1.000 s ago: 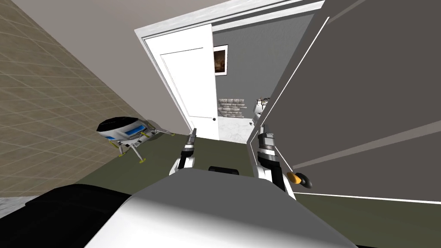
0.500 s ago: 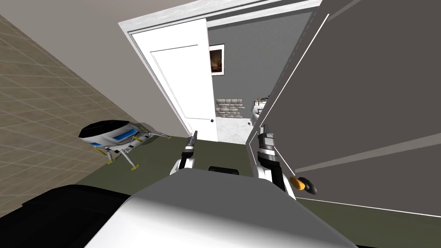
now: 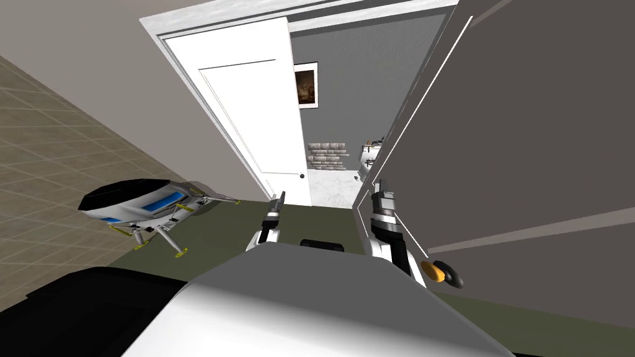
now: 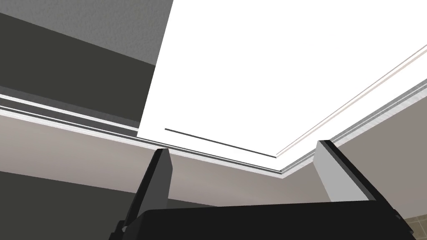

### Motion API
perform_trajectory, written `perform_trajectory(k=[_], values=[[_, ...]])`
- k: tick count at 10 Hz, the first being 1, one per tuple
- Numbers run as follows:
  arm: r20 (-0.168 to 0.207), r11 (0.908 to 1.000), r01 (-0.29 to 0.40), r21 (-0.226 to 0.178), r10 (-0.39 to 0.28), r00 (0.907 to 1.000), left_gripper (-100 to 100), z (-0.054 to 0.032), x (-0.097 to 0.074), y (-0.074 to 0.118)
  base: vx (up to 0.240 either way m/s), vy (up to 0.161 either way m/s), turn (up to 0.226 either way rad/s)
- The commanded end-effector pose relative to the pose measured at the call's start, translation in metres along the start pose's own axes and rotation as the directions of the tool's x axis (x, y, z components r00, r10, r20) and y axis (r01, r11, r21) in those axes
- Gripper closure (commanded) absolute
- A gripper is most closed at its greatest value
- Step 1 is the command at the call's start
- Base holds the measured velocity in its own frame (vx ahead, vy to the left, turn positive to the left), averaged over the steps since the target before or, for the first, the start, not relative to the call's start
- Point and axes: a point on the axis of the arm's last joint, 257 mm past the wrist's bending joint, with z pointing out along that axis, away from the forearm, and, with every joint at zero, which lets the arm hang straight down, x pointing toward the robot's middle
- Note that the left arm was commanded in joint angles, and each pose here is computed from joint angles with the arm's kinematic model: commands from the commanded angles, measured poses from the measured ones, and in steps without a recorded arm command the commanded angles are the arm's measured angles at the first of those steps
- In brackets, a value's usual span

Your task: Pull the door open

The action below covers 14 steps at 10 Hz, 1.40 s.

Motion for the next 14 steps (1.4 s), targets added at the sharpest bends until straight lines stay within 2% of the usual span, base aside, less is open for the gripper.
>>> perform_trajectory(k=[1,4,7,14], values=[[-0.017,0.9989,-0.045,-0.014,0.045,0.9988,-100,-0.0016,0.009,0.008,0.101,0.021,-0.072],[-0.052,0.9921,-0.120,-0.036,0.118,0.9916,-100,-0.0078,0.026,0.024,0.101,0.014,-0.079],[-0.088,0.9806,-0.189,-0.054,0.183,0.9790,-100,-0.0147,0.041,0.038,0.097,0.021,-0.078],[-0.174,0.9430,-0.324,-0.076,0.308,0.9355,-100,-0.0326,0.075,0.065,0.098,0.021,-0.069]])
